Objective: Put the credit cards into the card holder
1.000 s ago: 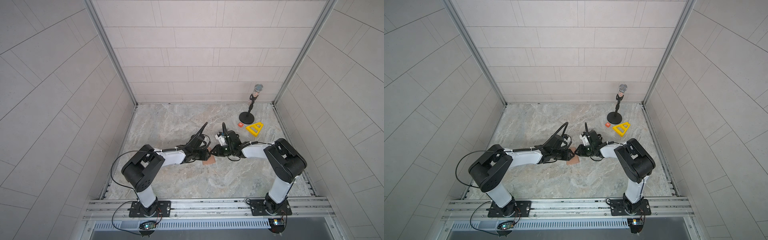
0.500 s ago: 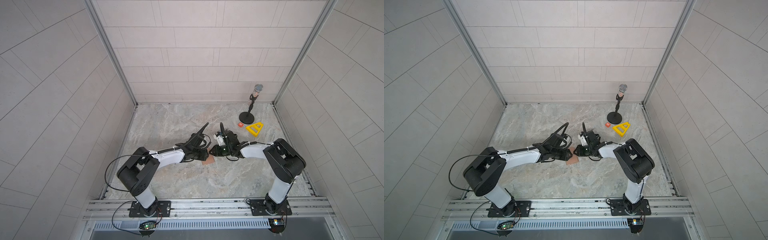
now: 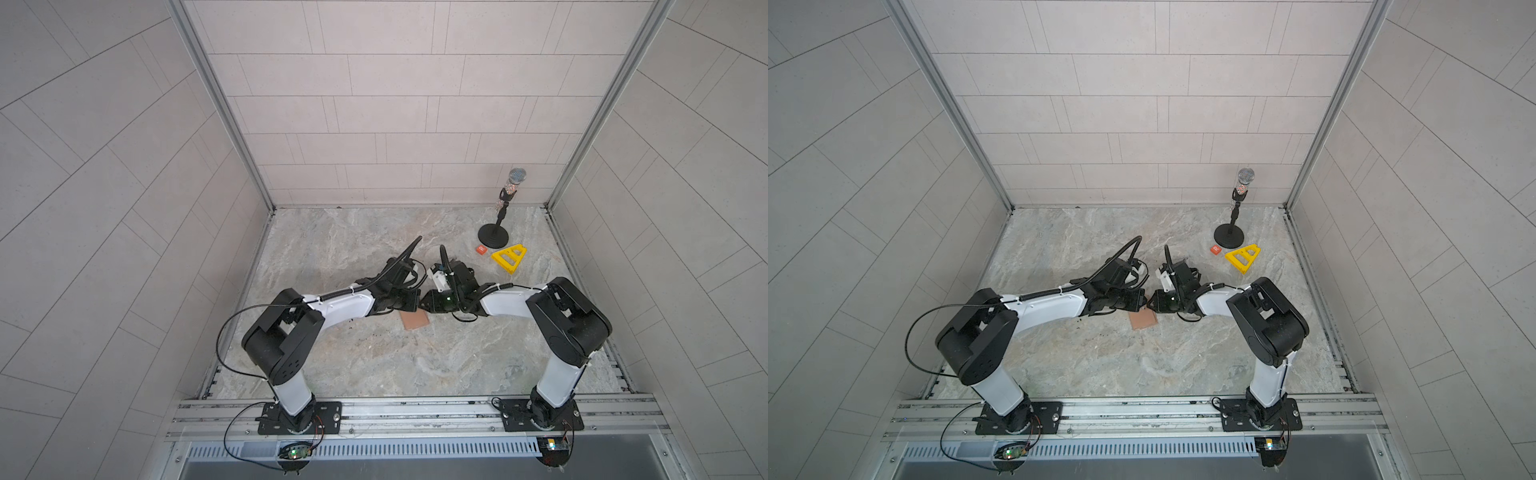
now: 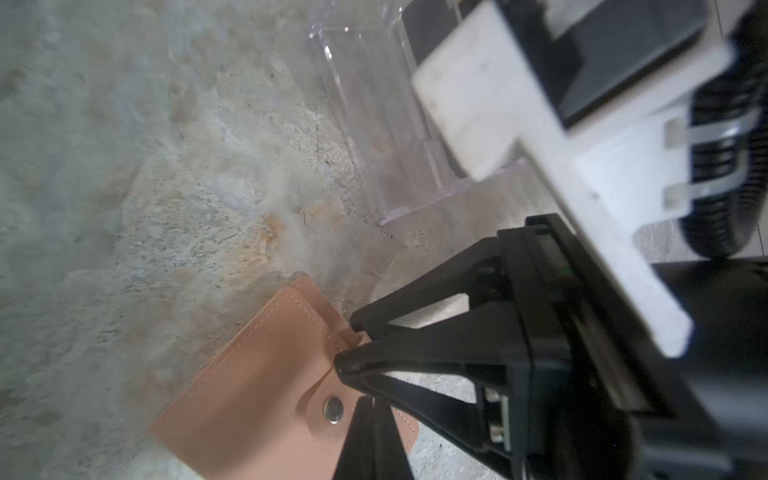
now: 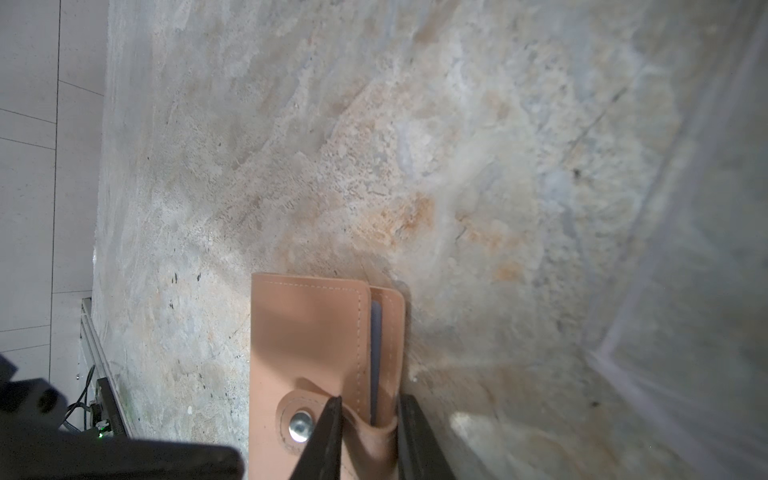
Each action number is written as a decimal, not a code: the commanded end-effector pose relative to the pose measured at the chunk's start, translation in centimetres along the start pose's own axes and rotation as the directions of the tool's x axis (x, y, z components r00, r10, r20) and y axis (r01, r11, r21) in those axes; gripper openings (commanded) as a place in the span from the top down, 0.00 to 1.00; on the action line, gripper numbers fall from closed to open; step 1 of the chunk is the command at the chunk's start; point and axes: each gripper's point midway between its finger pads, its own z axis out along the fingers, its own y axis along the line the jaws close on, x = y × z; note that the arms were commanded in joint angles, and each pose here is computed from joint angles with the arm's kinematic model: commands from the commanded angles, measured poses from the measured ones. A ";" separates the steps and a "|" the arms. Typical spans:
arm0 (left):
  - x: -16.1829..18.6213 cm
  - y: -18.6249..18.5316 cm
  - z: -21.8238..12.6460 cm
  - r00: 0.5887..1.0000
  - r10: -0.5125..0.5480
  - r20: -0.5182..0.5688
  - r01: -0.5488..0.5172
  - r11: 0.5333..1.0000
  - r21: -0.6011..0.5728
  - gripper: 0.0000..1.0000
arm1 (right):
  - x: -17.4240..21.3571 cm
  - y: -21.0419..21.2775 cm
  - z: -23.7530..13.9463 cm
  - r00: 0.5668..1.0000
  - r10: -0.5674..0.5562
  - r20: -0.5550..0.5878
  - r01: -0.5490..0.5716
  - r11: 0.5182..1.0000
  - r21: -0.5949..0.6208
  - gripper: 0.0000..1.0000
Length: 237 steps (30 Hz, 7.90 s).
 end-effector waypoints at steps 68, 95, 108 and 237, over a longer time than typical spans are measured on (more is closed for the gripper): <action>9.5 7.5 1.8 0.966 0.099 -0.237 -0.151 0.966 -0.211 0.79 | 4.9 -3.2 1.3 0.987 0.044 -0.153 -0.020 0.987 0.158 0.76; 5.8 4.2 -0.8 0.981 0.108 -0.162 -0.135 0.977 -0.164 0.63 | 2.5 0.4 -1.1 0.997 -0.006 -0.083 0.012 0.997 0.070 0.65; 2.0 3.3 -5.0 0.989 0.148 -0.006 -0.146 0.966 -0.213 0.56 | 0.9 2.4 -3.7 0.997 -0.072 -0.019 0.073 0.996 0.047 0.57; 8.9 8.4 4.0 0.984 -0.099 -0.151 0.064 0.973 -0.222 0.65 | 12.5 -4.2 1.3 0.907 -0.364 -0.210 0.416 0.849 0.326 0.72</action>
